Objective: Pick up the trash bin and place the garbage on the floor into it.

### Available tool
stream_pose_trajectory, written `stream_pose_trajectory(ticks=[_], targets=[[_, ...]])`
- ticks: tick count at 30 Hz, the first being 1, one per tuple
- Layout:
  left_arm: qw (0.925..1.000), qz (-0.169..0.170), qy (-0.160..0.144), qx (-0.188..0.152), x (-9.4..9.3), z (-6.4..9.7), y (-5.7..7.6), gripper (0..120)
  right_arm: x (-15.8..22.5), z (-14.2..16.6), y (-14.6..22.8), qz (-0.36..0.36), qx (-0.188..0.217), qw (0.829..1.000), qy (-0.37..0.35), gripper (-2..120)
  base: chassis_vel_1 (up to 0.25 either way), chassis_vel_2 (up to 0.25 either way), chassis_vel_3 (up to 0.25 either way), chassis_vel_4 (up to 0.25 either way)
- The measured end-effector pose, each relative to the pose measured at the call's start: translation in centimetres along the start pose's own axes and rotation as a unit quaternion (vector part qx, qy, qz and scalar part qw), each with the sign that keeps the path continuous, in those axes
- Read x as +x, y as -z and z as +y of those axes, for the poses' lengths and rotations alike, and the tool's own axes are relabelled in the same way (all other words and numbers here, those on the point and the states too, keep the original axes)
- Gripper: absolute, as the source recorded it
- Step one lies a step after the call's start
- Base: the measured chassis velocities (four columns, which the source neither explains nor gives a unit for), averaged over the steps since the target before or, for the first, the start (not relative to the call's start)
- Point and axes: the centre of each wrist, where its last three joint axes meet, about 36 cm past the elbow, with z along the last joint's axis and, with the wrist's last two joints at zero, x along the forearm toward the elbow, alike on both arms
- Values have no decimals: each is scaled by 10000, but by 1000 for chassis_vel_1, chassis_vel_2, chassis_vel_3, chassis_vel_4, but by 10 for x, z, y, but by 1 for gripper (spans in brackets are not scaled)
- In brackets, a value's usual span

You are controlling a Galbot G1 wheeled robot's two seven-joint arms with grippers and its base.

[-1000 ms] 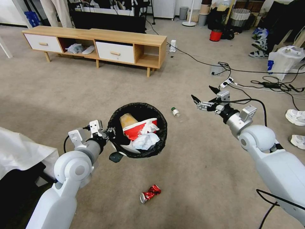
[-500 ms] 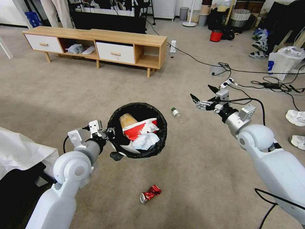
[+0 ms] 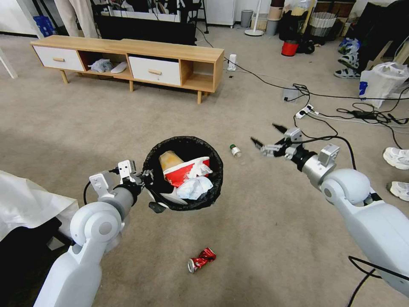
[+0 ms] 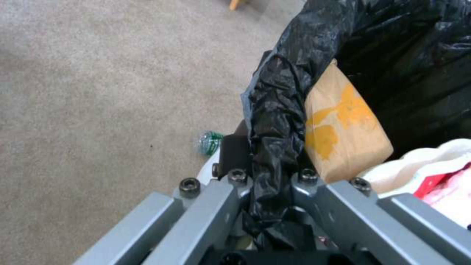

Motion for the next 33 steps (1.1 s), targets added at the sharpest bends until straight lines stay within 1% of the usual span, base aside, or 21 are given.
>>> stream_pose_trajectory(ticks=[2, 3, 5, 6, 8, 9, 10, 12, 13, 15, 16, 18, 19, 22, 26, 28, 29, 31, 33], targets=[[10000, 10, 2, 10, 0, 0, -1, 3, 2, -18, -5, 149, 253, 9916, 1262, 100, 0, 0, 0, 0], [10000, 10, 2, 10, 0, 0, -1, 3, 2, -18, -5, 149, 253, 9916, 1262, 100, 0, 0, 0, 0], [10000, 19, 10, 12, 0, 1, -1, 3, 6, -30, -7, 281, 461, 9696, 2387, 100, 0, 0, 0, 0], [10000, 19, 10, 12, 0, 1, -1, 3, 6, -30, -7, 281, 461, 9696, 2387, 100, 0, 0, 0, 0], [10000, 17, 28, 11, -1, 2, -1, 3, 9, -31, -12, 370, 504, 9534, 2952, 100, 0, 0, 0, 0], [10000, 17, 28, 11, -1, 2, -1, 3, 9, -31, -12, 370, 504, 9534, 2952, 100, 0, 0, 0, 0], [10000, 19, 31, 12, -1, 2, -1, 3, 9, -30, -15, 411, 506, 9496, 3066, 100, 0, 0, 0, 0], [10000, 38, 31, 34, -3, 2, -3, 3, 6, -24, -23, 560, 525, 9361, 3431, 100, 0, 0, 0, 0], [10000, 38, 31, 34, -3, 2, -3, 3, 6, -24, -23, 560, 525, 9361, 3431, 100, 0, 0, 0, 0], [10000, 49, 30, 39, -5, 1, -4, 3, 0, -19, -27, 679, 584, 9267, 3651, 100, 0, 0, 0, 0], [10000, 49, 30, 39, -5, 1, -4, 3, 0, -19, -27, 679, 584, 9267, 3651, 100, 0, 0, 0, 0], [10000, 49, 36, 41, -5, 1, -4, 3, -8, -12, -34, 764, 626, 9184, 3831, 100, 0, 0, 0, 0], [10000, 49, 36, 41, -5, 1, -4, 3, -8, -12, -34, 764, 626, 9184, 3831, 100, 0, 0, 0, 0], [10000, 61, 53, 41, -5, 2, -5, 3, -21, -3, -42, 915, 659, 9109, 3969, 100, 0, 0, 0, 0], [10000, 60, 65, 33, -4, 2, -6, 3, -28, 2, -44, 1181, 766, 9055, 4003, 100, 0, 0, 0, 0], [10000, 55, 68, 29, -2, 2, -6, 3, -33, 4, -43, 1460, 920, 8996, 4011, 100, 0, 0, 0, 0], [10000, 55, 68, 29, -2, 2, -6, 3, -33, 4, -43, 1460, 920, 8996, 4011, 100, 0, 0, 0, 0], [10000, 48, 77, 34, -2, 2, -7, 3, -40, 10, -42, 1751, 1039, 8950, 3970, 100, 0, 0, 0, 0], [10000, 45, 78, 34, -2, 2, -7, 3, -41, 11, -42, 1779, 1051, 8949, 3956, 100, 0, 0, 0, 0]])
